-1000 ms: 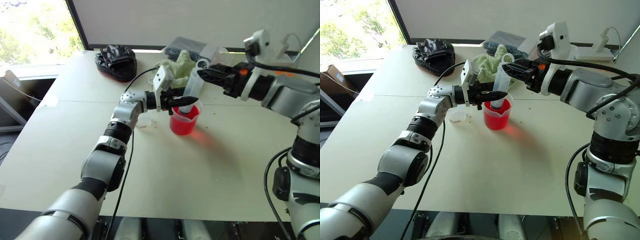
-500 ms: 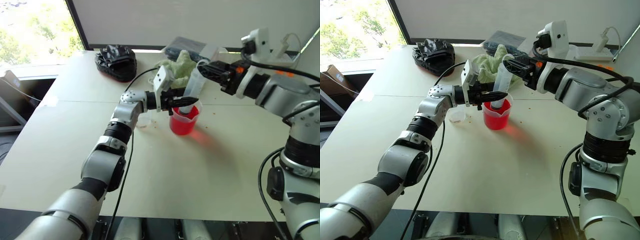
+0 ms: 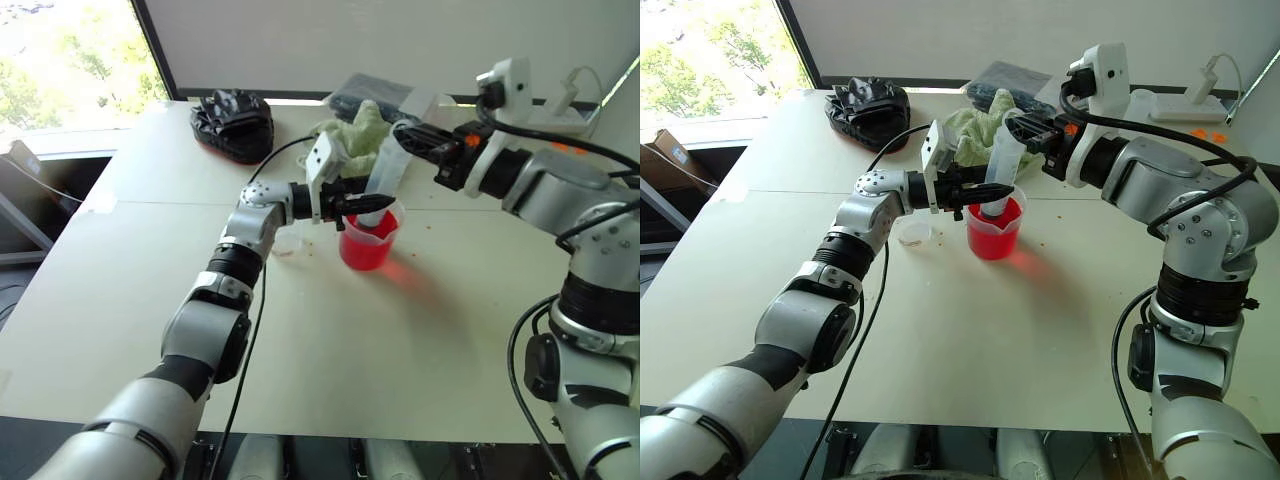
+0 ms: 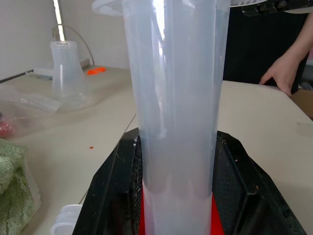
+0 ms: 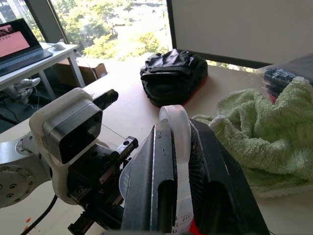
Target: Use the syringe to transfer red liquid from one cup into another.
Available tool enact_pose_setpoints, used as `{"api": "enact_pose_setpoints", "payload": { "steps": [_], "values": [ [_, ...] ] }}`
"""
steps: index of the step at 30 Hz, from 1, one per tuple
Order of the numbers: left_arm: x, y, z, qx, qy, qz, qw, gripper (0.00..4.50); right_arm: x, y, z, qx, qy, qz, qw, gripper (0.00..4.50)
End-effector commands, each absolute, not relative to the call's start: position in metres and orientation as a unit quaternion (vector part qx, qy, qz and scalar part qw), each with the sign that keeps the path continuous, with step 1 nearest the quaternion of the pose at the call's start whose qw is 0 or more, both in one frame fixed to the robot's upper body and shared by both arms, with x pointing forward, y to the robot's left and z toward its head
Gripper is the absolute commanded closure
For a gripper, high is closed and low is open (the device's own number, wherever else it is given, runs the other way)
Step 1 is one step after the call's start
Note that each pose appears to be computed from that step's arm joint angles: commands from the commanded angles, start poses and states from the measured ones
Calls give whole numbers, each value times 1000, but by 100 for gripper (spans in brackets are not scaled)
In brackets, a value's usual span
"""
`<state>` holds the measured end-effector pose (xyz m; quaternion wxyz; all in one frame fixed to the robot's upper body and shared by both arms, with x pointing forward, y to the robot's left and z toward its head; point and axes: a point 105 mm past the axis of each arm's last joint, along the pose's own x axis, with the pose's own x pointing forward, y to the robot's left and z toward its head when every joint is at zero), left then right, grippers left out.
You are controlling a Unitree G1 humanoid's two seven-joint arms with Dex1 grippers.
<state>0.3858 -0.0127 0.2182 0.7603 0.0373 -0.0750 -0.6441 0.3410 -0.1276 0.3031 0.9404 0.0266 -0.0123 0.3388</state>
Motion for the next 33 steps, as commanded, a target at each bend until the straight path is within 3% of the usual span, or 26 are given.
{"api": "enact_pose_setpoints", "payload": {
  "steps": [1,15,33],
  "values": [
    [379,-19,246,49,-128,-654,744,315,334,-118,313,21,-33,359,933,442],
    [376,-19,237,61,-124,-659,739,315,333,-121,338,54,-75,360,928,442],
    [367,-23,216,47,-93,-682,724,315,338,-125,346,59,-80,356,929,442]
  ]
}}
